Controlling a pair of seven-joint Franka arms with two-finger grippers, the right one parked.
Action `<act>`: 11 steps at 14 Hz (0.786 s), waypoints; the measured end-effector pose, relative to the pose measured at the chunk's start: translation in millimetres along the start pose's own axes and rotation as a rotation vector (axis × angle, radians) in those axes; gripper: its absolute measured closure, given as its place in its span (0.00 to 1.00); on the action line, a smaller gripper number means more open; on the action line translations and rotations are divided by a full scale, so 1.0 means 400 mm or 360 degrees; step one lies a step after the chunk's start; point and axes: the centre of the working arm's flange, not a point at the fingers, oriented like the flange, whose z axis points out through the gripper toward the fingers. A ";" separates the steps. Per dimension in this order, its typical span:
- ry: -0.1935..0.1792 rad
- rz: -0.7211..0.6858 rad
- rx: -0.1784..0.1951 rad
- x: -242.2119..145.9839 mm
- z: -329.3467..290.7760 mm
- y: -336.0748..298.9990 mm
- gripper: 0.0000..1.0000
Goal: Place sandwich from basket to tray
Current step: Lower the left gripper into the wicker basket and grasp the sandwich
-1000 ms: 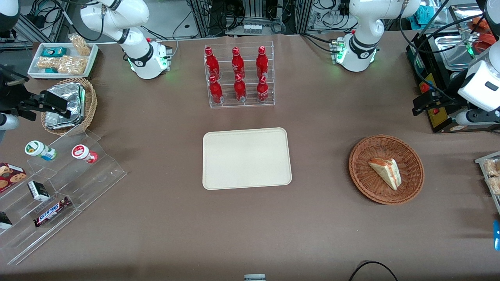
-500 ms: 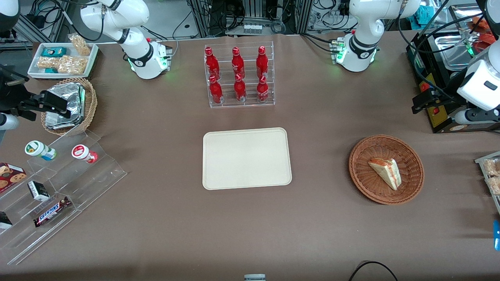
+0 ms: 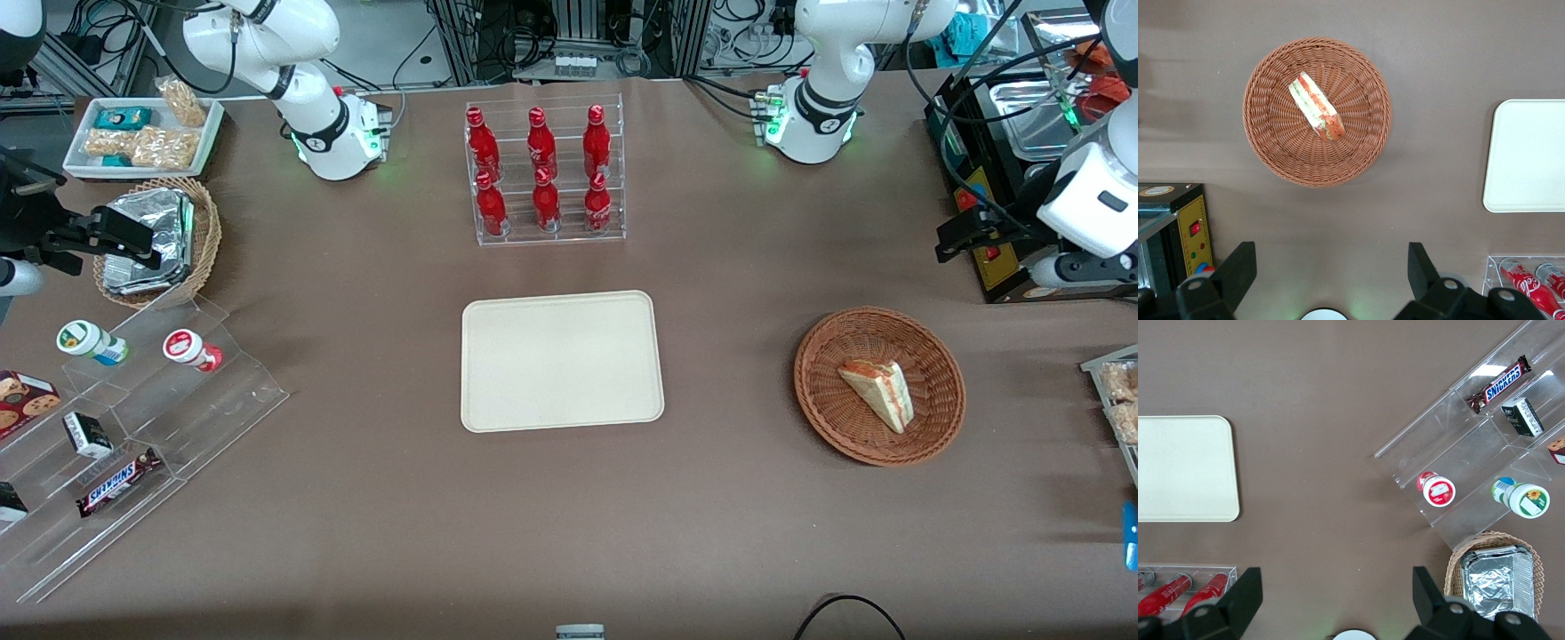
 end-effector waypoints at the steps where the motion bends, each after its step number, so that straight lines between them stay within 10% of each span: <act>1: -0.0017 -0.0001 0.0002 0.007 0.013 0.000 0.00; 7: -0.0134 -0.0053 0.0011 0.083 0.223 -0.030 0.00; 11: -0.0055 -0.0114 0.0000 0.135 0.411 -0.078 0.00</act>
